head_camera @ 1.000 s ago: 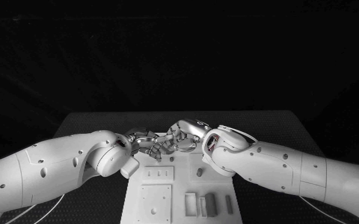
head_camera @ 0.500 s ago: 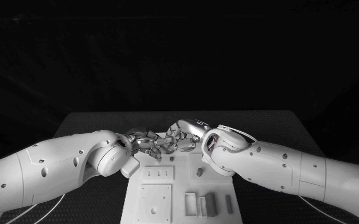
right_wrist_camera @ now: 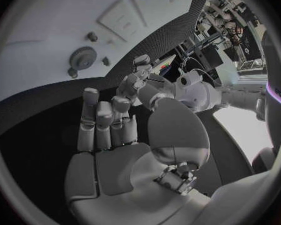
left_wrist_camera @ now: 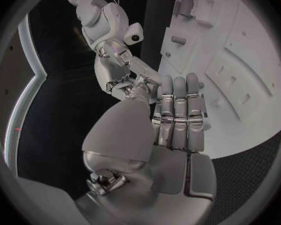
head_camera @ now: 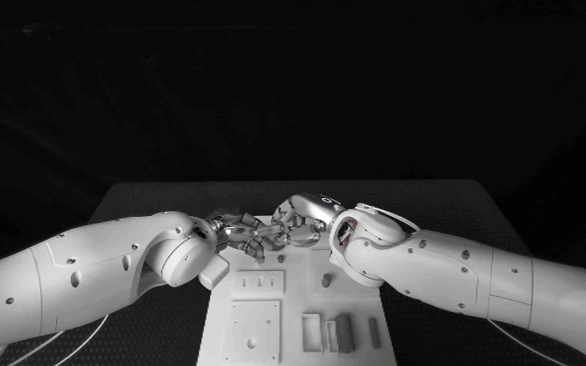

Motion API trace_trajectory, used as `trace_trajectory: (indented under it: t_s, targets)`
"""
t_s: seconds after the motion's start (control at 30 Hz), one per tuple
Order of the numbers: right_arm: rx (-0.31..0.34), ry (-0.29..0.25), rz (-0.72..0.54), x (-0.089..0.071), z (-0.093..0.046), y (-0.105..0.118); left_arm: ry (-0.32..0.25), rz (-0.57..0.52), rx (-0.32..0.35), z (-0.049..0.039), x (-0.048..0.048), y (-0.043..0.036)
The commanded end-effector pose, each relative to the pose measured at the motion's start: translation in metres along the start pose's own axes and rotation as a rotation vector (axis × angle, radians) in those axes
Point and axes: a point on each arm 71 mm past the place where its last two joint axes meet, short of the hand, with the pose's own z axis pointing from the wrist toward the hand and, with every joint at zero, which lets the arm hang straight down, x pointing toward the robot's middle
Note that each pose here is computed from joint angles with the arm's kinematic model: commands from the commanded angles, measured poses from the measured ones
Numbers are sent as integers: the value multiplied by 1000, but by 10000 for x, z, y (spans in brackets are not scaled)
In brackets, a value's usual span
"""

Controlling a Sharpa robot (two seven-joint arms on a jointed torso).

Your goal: Assemble the parts on the task board

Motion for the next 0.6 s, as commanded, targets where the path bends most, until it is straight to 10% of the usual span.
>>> trace_trajectory:
  t_s: [0.03,0.6]
  targets:
    - [-33,24,-2,41,11,76,19,-4,25,8,54,-54]
    - [-27,29,-5,52,23,52,48,-52,11,-6,84,-41]
